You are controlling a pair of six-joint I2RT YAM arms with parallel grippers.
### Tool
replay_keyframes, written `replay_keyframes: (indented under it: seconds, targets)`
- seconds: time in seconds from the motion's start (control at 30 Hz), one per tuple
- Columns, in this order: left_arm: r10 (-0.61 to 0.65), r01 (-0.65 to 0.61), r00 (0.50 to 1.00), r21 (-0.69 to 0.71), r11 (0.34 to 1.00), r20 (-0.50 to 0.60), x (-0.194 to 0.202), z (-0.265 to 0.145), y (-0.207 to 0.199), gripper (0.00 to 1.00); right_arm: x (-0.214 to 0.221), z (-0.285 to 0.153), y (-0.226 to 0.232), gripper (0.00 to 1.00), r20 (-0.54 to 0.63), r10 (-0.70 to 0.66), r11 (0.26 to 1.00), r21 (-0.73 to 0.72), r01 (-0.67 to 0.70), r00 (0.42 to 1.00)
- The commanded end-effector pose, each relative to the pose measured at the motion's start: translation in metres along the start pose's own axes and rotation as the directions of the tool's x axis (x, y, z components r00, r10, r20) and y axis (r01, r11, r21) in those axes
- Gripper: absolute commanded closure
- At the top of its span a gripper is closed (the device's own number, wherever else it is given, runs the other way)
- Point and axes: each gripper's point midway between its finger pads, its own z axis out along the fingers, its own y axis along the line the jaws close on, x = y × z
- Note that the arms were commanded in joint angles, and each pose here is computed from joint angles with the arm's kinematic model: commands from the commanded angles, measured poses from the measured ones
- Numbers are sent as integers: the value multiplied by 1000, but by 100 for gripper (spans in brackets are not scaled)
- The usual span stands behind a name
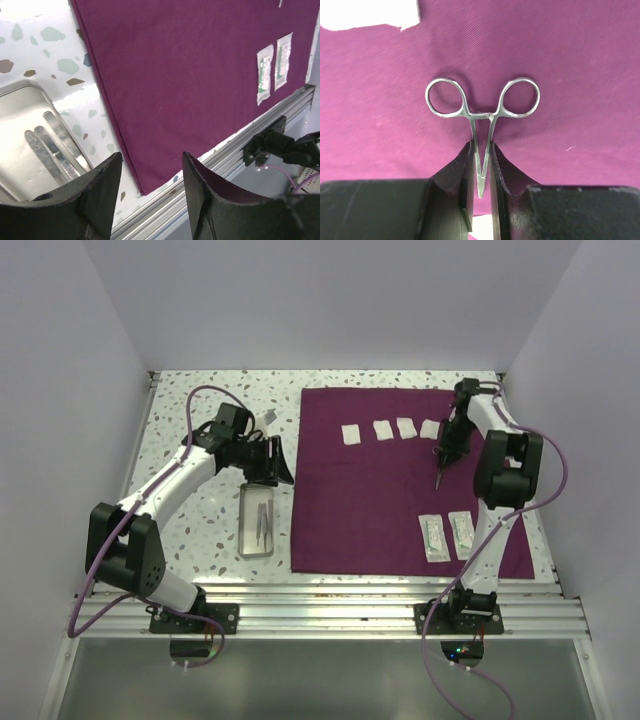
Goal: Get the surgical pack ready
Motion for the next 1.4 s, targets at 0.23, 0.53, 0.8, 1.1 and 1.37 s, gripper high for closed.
replay_keyframes:
  seconds: [0.23, 0.53, 0.8, 1.1, 1.37]
  targets:
    - [-17, 9, 999, 157, 988, 51, -24, -1, -32, 43, 15, -57, 50, 100, 34, 57, 976, -210, -49, 998]
    - [-60, 28, 995, 351, 936, 83, -41, 4, -72, 39, 57, -95, 155, 100, 58, 46, 913, -408, -18, 997]
    - [-75, 39, 995, 434, 900, 66, -50, 20, -102, 36, 97, -136, 247, 100, 67, 17, 827, -562, 24, 998]
    - [-109, 98, 994, 389, 916, 6, -32, 45, -97, 35, 132, -158, 280, 100, 69, -31, 788, -611, 67, 997]
    - [-116, 125, 992, 350, 928, -47, -16, 61, -93, 39, 145, -170, 291, 100, 70, -53, 772, -631, 85, 996]
